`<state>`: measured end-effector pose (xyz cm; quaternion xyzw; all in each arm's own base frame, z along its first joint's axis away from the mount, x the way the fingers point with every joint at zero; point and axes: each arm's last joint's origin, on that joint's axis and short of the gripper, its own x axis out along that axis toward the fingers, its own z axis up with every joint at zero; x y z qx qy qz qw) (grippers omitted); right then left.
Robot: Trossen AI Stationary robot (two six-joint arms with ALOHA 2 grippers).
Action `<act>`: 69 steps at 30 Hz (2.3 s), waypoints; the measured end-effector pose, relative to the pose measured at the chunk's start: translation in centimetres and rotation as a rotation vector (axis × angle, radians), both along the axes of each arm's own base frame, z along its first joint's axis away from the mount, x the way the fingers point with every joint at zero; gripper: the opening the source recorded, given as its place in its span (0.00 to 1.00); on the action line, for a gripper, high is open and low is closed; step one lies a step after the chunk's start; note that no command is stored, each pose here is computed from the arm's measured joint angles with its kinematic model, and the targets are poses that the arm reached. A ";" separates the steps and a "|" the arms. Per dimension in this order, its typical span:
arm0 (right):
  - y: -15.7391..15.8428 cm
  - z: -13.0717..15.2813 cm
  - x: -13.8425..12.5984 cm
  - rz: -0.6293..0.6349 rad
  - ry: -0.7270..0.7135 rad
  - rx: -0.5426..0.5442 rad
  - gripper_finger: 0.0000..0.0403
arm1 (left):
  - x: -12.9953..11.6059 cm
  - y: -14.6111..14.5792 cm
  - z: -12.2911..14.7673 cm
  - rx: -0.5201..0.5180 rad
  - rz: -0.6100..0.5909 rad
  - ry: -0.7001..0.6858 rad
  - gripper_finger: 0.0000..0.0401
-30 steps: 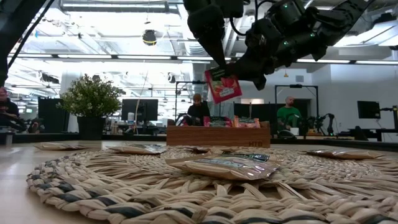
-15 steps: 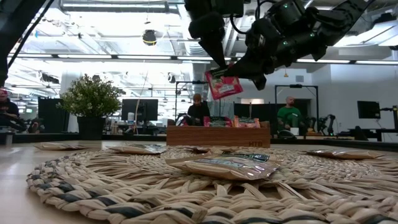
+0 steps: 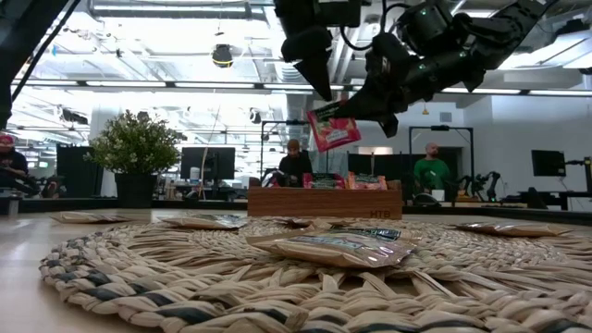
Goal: Pick & Place Tea
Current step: Put the red tea bag in the middle of the wooden organizer
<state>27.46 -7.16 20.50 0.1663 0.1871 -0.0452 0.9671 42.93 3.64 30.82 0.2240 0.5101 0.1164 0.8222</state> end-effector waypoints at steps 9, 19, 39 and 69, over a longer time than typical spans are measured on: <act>-0.5 -0.1 -0.1 -0.129 0.018 -0.012 0.00 | -2.9 0.2 0.2 -0.074 0.240 0.117 0.20; -1.6 -2.4 0.5 -0.182 0.085 0.010 0.00 | -6.2 -0.6 2.0 -0.273 0.339 -0.023 0.21; -3.4 -5.3 2.3 -0.270 0.025 0.011 0.00 | -19.6 -1.6 -1.0 -0.524 0.431 -0.492 0.21; -3.6 -6.2 4.4 -0.311 0.093 -0.083 0.00 | -28.5 -2.2 -2.0 -0.592 0.302 -0.881 0.21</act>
